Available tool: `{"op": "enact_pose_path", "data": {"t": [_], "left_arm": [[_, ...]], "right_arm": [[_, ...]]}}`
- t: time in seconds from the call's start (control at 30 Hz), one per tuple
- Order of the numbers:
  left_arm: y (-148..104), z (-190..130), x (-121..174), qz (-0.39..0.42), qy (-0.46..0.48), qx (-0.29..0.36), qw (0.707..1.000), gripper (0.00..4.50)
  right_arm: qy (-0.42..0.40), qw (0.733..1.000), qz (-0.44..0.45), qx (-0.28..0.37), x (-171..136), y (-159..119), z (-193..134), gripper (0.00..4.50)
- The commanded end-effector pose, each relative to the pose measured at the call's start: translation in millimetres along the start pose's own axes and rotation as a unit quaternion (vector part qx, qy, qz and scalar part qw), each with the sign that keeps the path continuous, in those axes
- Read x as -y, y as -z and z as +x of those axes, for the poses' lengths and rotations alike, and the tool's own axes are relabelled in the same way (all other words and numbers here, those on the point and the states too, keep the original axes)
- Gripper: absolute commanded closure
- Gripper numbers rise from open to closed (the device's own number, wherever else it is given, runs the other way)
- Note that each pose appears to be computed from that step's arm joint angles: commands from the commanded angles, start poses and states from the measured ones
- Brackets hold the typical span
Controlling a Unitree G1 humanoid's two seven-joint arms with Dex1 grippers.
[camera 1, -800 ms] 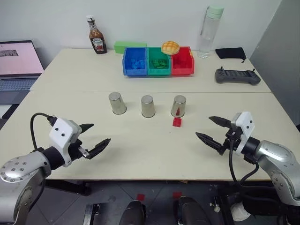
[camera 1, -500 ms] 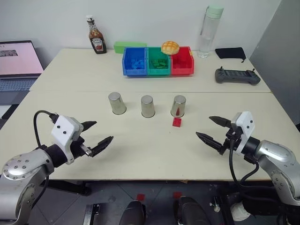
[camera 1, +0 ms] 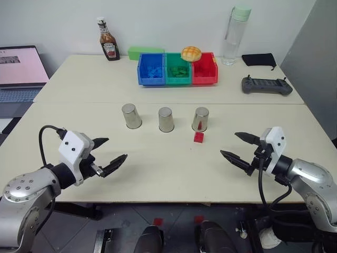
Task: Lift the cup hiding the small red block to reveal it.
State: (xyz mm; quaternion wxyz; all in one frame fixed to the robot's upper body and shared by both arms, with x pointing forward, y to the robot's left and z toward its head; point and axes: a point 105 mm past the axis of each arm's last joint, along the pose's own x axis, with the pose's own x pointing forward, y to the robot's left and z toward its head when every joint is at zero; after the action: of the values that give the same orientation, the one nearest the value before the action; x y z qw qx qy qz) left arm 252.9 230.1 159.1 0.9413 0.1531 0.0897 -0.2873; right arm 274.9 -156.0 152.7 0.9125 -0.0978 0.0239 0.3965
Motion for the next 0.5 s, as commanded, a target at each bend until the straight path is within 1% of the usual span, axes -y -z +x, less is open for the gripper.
{"op": "enact_pose_path", "data": {"t": [0.03,0.2,0.5], "left_arm": [[-12.1,-2.6,-1.3,0.015,0.009,0.025,1.000,0.00],[-13.6,-2.7,-0.8,0.012,0.015,0.030,0.999,0.00],[-8.7,-1.6,4.2,0.010,0.033,0.021,0.999,0.00]], "right_arm": [[0.001,1.000,-0.017,0.018,0.0,-10.5,-2.2,0.01],[0.000,1.000,-0.017,0.019,-1.5,-11.1,-2.0,0.01],[-0.008,1.000,-0.016,0.011,-8.5,-8.2,-4.9,0.01]]}}
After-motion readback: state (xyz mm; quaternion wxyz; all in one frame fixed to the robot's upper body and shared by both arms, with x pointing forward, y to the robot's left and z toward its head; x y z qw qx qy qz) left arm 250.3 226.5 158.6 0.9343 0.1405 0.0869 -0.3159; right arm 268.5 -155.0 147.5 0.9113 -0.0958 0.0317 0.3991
